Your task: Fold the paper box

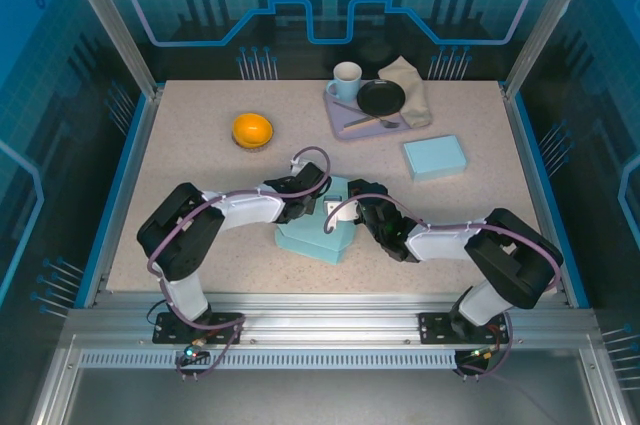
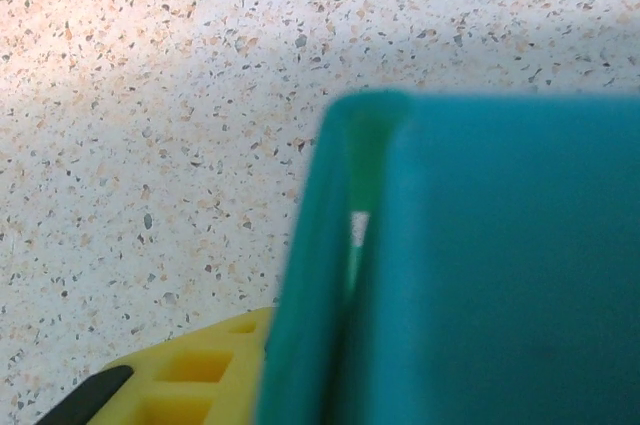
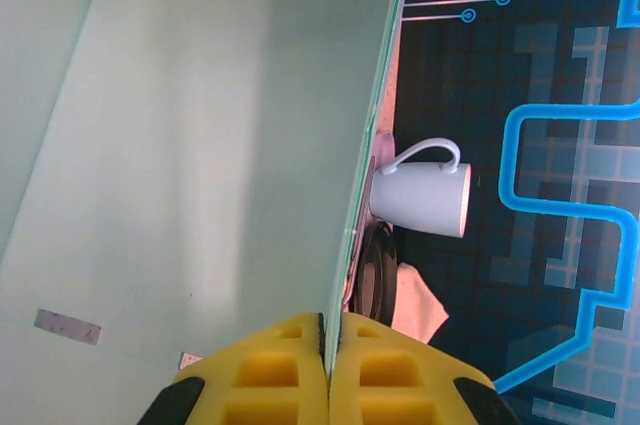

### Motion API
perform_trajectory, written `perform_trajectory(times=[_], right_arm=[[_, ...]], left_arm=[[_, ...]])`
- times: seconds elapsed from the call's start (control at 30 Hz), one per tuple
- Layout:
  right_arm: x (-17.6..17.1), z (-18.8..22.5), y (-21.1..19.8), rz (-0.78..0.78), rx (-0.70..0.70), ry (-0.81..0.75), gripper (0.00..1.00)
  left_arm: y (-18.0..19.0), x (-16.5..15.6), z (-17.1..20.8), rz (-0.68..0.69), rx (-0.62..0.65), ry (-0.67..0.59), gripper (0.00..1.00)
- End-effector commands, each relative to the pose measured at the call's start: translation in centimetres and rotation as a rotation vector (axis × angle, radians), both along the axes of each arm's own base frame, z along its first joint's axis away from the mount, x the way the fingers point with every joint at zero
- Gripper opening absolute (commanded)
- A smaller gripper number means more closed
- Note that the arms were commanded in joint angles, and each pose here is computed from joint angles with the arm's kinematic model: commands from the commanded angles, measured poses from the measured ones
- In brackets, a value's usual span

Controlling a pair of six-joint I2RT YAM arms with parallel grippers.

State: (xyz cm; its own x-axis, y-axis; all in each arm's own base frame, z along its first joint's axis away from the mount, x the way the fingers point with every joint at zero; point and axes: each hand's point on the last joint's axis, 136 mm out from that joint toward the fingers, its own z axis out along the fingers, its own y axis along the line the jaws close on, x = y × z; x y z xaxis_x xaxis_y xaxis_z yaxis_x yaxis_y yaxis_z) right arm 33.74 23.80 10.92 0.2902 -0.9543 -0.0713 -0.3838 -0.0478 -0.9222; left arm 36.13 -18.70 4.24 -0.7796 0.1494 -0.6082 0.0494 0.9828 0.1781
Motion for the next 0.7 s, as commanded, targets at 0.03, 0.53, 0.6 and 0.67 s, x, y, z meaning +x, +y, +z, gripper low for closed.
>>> perform_trajectory(times=[0.03, 0.53, 0.6, 0.67], right_arm=[[-1.6, -4.8, -2.0, -0.021, -0.167, 0.119, 0.00], [-1.3, -5.6, -1.9, -0.053, -0.171, 0.146, 0.00], [-1.4, -5.7, -1.9, -0.057, -0.169, 0.152, 0.00], [-1.4, -5.7, -1.7, -0.053, -0.170, 0.149, 0.00]], left_arm=[[4.8, -0.2, 0.4, 0.100, 0.104, 0.007, 0.41], [0.5, -1.5, 3.8, -0.105, -0.195, -0.060, 0.67], [0.1, -1.8, 4.3, -0.131, -0.220, -0.070, 0.67], [-0.1, -2.1, 4.6, -0.149, -0.241, -0.079, 0.68]])
